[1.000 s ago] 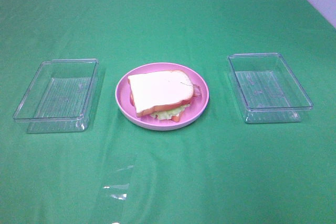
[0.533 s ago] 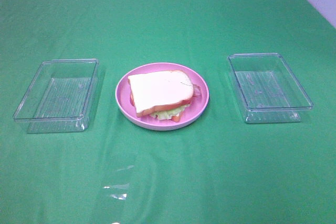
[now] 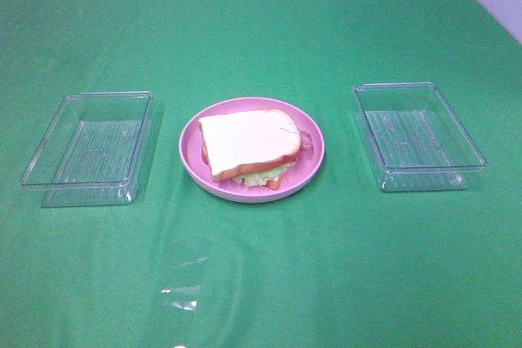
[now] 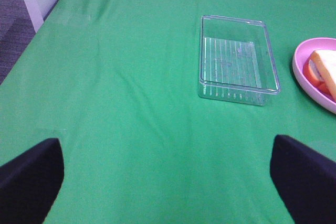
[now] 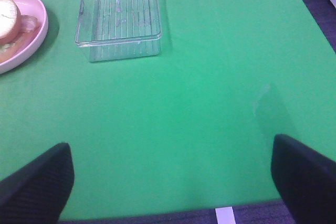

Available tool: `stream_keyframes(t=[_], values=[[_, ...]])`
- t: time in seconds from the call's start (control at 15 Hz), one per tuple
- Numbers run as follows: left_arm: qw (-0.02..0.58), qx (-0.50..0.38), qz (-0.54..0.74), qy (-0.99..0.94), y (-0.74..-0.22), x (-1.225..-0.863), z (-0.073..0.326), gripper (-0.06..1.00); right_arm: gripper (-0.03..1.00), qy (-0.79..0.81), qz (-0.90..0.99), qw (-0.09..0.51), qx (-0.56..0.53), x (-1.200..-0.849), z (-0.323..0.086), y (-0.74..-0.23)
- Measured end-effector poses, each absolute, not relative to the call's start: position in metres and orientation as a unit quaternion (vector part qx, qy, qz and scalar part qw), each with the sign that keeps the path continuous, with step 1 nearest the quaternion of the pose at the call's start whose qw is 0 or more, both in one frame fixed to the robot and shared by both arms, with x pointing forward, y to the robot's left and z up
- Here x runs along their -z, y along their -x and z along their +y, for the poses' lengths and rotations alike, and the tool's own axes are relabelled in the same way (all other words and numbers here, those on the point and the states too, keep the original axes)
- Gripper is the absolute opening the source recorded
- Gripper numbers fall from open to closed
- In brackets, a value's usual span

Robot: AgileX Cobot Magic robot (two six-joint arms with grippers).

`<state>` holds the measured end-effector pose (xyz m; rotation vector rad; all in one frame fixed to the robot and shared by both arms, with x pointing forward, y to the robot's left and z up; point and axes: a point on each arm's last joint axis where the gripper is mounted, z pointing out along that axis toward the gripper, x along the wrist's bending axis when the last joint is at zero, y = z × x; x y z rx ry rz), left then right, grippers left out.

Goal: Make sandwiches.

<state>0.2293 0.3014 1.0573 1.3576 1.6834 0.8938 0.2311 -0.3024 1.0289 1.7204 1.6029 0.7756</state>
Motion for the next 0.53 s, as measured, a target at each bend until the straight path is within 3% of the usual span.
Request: stream_keyframes(t=[0.53], values=[[0.39,-0.352,0.662,-0.534,-0.2293,-1.0573,0.3014,0.99,0.98,-0.657,0.612,0.327,-0.296,-1.0289,-0.3024,-0.2311]])
